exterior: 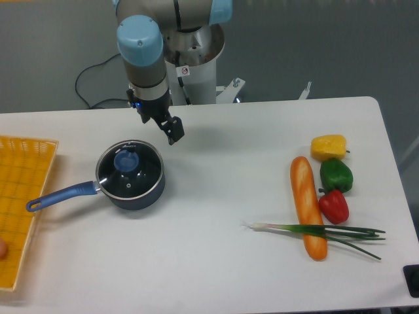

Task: Open the lid
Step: 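Hover the gripper above the saucepan lid, aligning with the knob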

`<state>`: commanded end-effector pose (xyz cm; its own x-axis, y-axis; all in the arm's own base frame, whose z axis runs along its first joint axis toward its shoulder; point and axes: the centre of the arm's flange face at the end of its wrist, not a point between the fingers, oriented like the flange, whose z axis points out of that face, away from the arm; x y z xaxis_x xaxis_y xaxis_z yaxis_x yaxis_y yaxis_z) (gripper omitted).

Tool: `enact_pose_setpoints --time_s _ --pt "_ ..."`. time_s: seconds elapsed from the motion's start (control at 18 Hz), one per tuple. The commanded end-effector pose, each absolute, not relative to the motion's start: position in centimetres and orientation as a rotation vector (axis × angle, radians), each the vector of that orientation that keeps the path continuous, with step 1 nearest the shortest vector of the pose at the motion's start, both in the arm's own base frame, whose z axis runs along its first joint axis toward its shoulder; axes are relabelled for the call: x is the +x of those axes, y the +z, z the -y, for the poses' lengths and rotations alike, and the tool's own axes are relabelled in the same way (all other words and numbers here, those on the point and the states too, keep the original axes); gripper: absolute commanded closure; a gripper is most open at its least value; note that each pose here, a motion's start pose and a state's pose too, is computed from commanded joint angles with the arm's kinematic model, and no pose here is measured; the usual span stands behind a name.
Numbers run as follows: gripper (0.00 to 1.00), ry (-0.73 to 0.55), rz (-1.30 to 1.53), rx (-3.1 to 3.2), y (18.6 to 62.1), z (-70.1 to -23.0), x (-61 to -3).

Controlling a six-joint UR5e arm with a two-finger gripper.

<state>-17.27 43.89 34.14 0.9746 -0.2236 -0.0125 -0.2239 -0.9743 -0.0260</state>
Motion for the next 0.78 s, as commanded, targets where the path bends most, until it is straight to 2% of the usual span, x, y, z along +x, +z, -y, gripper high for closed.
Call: enact_pose_setpoints --time_s 0.78 --pt "0.00 0.004 -0.118 -3.117 33.63 -44.09 -17.43"
